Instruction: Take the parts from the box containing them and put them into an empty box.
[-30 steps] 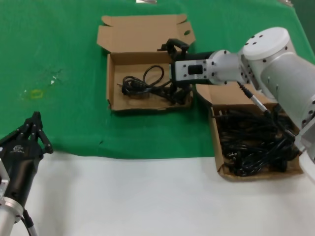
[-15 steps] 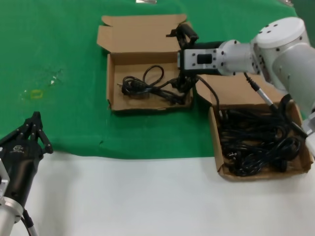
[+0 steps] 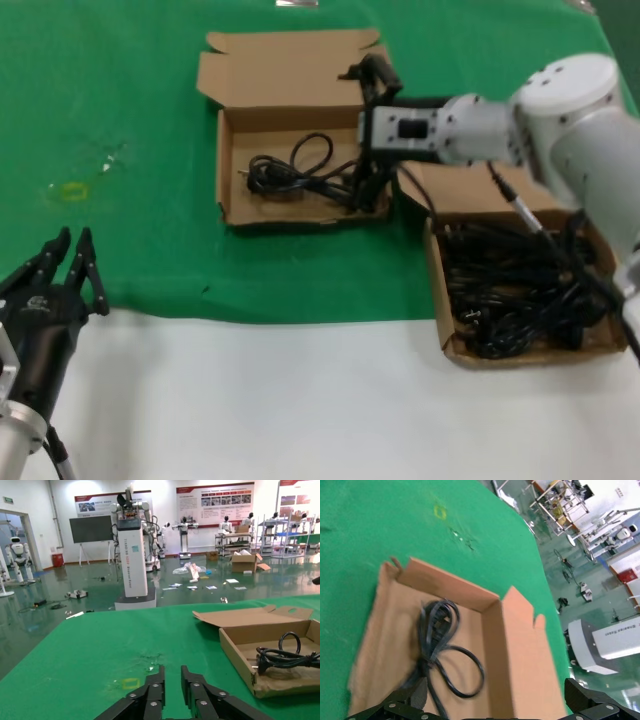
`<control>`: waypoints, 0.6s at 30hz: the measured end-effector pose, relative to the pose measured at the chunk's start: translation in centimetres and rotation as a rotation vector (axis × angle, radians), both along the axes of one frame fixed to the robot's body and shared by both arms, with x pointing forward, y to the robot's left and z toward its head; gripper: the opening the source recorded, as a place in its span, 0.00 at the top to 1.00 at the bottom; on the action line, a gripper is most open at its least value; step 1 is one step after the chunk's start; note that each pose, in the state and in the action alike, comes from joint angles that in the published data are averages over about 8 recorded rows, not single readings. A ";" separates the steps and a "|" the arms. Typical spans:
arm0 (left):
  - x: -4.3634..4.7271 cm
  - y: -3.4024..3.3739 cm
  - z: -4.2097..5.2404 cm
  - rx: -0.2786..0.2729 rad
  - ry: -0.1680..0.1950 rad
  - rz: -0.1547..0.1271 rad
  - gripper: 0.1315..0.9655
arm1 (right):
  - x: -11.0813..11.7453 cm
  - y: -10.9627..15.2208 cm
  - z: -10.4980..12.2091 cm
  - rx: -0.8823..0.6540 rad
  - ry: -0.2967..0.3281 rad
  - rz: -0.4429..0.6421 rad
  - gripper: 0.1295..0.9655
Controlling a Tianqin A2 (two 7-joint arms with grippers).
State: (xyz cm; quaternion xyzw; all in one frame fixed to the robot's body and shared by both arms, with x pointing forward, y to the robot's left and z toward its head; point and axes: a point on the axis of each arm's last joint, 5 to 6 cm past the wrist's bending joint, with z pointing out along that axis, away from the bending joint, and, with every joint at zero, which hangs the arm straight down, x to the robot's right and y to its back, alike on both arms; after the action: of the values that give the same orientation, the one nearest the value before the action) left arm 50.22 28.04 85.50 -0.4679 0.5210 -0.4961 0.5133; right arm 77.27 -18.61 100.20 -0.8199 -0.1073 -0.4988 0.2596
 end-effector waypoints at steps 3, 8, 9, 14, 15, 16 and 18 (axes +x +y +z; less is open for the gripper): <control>0.00 0.00 0.00 0.000 0.000 0.000 0.90 | -0.3 0.3 -1.3 0.045 0.014 -0.012 0.00; 0.00 0.00 0.00 0.000 0.000 0.000 0.88 | -1.1 0.9 -3.6 0.134 0.039 -0.039 0.00; 0.00 0.00 0.00 0.000 0.000 0.000 0.86 | -1.3 1.0 -4.1 0.153 0.044 -0.045 0.00; 0.00 0.00 0.00 0.000 0.000 0.000 0.76 | -2.4 1.2 -6.3 0.249 0.068 -0.082 0.00; 0.00 0.00 0.00 0.000 0.000 0.000 0.74 | -2.7 1.2 -6.7 0.267 0.073 -0.090 0.00; 0.00 0.00 0.00 0.000 0.000 0.000 0.74 | -2.9 1.3 -7.1 0.286 0.078 -0.098 0.00; 0.00 0.00 0.00 0.000 0.000 0.000 0.67 | -3.5 1.2 -7.9 0.325 0.087 -0.115 0.00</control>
State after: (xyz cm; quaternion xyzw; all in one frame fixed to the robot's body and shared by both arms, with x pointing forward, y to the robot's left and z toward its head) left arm 50.22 28.04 85.50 -0.4679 0.5210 -0.4961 0.5133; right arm 73.80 -17.37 92.27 -0.7929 0.0332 -0.4875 0.3640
